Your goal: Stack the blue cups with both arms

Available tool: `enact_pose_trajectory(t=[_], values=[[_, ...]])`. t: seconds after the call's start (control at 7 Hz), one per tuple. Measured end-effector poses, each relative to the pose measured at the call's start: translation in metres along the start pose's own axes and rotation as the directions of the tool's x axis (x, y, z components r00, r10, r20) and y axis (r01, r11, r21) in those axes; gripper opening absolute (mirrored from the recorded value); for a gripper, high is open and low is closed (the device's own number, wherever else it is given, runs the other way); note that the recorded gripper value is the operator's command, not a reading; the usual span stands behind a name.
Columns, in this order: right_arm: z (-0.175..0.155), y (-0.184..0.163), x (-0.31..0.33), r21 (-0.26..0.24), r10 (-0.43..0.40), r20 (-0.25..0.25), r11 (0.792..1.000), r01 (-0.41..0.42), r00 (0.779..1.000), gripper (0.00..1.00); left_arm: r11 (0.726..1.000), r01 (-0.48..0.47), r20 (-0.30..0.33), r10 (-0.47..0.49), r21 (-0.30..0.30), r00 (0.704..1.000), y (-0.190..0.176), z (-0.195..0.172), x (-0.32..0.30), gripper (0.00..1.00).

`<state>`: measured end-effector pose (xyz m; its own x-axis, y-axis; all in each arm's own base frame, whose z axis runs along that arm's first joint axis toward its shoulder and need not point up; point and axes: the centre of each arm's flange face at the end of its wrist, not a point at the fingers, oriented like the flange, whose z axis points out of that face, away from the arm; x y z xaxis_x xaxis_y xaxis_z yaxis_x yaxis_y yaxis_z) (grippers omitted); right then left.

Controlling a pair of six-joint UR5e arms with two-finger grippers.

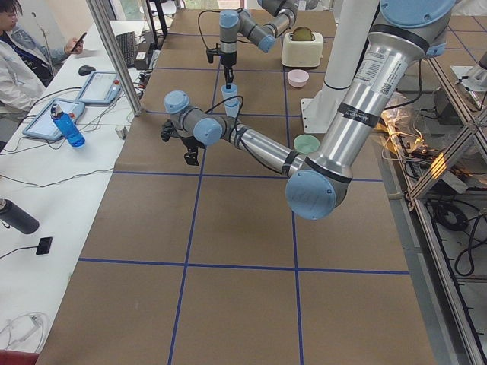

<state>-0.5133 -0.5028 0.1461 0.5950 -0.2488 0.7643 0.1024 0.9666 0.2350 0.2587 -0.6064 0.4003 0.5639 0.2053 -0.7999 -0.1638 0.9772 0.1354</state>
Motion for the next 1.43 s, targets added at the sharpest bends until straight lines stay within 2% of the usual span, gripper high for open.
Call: enact_pose_trajectory(t=[0.14,0.57,0.71,0.86,1.14,1.43], values=[[0.000,0.000,0.000,-0.001,0.000,0.000,1.000,0.000,1.000,0.75,1.000,0.000,0.000,0.000,0.000,1.000,0.000,0.000,0.000,0.86],[-0.002,0.001,0.000,0.001,-0.010,0.004,1.000,0.010,1.000,0.99,1.000,-0.001,-0.001,0.001,0.001,1.000,0.000,-0.001,0.001,0.86],[-0.008,-0.001,0.002,0.009,-0.014,0.011,1.000,0.014,1.000,1.00,1.000,-0.002,-0.002,0.002,0.002,1.000,-0.001,-0.001,0.002,0.87],[-0.019,-0.002,0.016,0.023,-0.008,0.014,1.000,0.008,1.000,1.00,1.000,-0.003,-0.004,0.003,0.004,1.000,-0.002,-0.003,0.003,0.94],[-0.054,-0.003,0.091,0.066,-0.010,0.016,0.998,0.009,1.000,1.00,1.000,-0.006,-0.008,0.006,0.025,1.000,-0.003,-0.017,0.004,0.96],[-0.090,-0.016,0.167,0.072,0.006,0.027,0.997,-0.008,1.000,1.00,0.998,-0.041,0.001,0.041,0.054,0.999,-0.004,-0.041,-0.016,0.97]])
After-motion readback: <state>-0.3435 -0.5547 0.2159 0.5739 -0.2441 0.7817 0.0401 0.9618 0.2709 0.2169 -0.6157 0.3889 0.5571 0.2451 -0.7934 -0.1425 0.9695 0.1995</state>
